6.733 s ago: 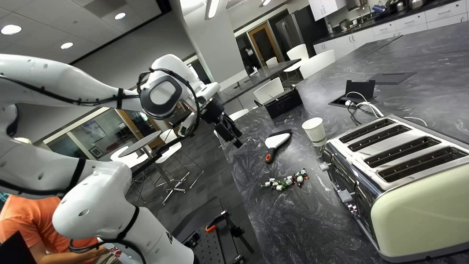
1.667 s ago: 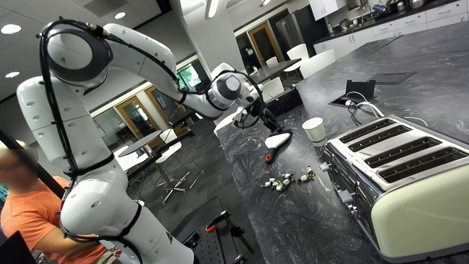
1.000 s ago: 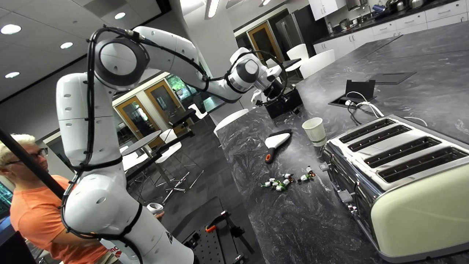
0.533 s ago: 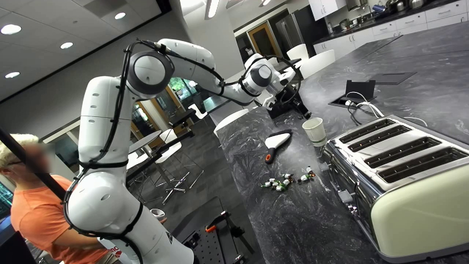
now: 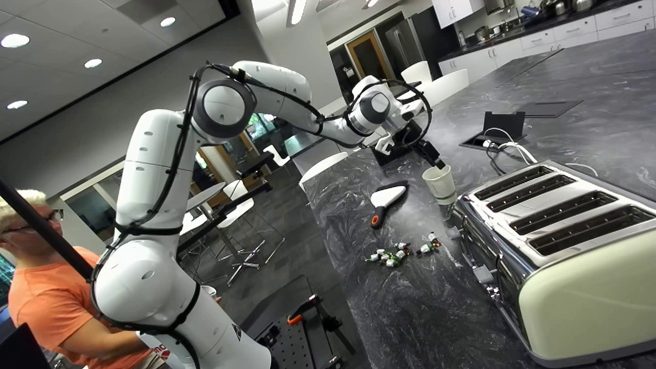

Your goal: Pick up a sweet from the counter and put it in the cup

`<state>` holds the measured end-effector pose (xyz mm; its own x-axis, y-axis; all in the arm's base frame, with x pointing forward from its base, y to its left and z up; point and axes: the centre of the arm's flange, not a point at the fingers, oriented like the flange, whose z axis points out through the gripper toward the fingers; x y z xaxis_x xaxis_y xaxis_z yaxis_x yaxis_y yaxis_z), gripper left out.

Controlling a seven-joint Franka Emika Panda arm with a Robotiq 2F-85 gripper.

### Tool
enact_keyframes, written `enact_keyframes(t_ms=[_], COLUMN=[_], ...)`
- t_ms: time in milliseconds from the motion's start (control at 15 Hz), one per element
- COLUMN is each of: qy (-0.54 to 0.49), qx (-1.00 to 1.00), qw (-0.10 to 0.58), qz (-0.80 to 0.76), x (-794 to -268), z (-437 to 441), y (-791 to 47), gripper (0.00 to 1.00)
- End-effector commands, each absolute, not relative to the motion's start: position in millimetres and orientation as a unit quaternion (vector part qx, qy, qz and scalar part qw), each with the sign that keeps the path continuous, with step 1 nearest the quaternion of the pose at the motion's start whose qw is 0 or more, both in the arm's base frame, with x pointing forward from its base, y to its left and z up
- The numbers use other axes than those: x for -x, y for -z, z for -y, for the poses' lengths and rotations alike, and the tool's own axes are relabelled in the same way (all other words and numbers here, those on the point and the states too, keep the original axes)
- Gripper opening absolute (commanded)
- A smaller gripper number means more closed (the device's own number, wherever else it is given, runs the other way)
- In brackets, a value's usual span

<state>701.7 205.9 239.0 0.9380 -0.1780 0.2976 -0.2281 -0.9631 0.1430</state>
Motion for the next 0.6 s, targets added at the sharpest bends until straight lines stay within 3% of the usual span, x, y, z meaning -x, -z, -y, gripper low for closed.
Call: enact_keyframes(t_ms=[0,67,533], qy=[-0.149,-0.152,-0.113], qx=[-0.980,-0.981,-0.990], qw=[0.087,0.073,0.042], qz=[0.100,0.093,0.078], x=[-696.4,-688.3,-601.3], z=[-205.2,-202.8,-166.0], y=[-263.9,-272.3,-316.4], gripper=[0.94,1.00,1.00])
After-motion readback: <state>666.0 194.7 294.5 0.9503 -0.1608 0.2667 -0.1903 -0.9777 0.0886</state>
